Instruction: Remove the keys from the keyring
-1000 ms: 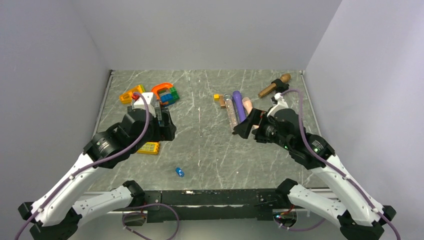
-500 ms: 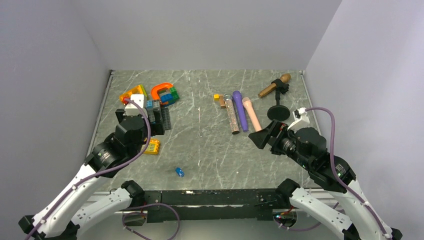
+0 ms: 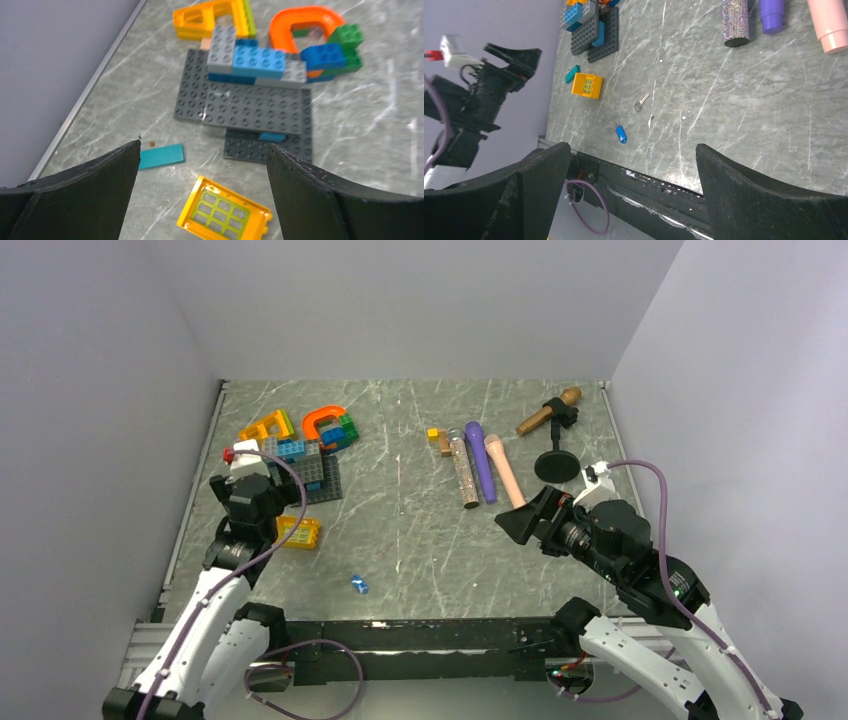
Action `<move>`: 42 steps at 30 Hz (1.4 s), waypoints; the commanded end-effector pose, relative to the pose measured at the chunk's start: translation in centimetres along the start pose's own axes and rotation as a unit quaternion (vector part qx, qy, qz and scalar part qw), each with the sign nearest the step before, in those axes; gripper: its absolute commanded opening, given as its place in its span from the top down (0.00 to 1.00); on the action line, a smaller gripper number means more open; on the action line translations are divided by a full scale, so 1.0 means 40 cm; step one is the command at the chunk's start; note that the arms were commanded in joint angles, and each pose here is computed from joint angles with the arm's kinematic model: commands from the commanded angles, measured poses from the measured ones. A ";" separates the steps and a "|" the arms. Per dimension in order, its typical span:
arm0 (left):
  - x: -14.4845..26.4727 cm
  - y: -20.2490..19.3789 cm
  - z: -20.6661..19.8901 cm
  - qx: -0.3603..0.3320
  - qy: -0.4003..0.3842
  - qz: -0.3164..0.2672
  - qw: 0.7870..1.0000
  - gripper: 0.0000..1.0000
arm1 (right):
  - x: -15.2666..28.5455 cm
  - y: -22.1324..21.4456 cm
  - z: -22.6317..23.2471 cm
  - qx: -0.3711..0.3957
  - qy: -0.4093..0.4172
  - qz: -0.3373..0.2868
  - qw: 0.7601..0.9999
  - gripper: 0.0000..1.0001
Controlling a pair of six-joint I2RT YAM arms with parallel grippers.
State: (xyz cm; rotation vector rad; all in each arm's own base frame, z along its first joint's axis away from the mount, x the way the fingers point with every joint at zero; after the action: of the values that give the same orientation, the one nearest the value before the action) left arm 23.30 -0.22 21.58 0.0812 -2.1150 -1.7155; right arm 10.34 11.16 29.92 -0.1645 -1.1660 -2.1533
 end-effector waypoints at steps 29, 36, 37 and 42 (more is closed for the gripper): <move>-0.130 -0.175 0.037 -0.035 -0.060 -0.088 0.994 0.01 | 0.011 0.019 0.020 0.016 0.011 0.002 1.000 0.00; -0.131 -0.175 0.031 -0.040 -0.071 -0.086 0.993 0.01 | 0.017 0.024 0.018 0.022 0.007 -0.003 1.000 0.00; -0.132 -0.176 0.031 -0.040 -0.069 -0.086 0.993 0.01 | 0.016 0.024 0.018 0.023 0.006 -0.002 1.000 0.00; -0.131 -0.175 0.031 -0.040 -0.070 -0.086 0.993 0.01 | 0.020 0.025 0.020 0.032 0.011 -0.001 0.999 0.00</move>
State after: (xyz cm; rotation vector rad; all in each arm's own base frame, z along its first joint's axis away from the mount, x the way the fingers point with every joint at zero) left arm 25.31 0.95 11.45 0.0715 -2.1385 -1.9213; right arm 10.41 11.22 30.04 -0.1720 -1.2040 -2.1093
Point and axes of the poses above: each gripper's point midway between its finger pads, its own x axis back along the fingers, its own z axis along the line the jaws close on, y = z × x, the point moved 6 cm from there along x, back along the fingers, and after that the axes turned 7 degrees about x, right-handed, at the moved point
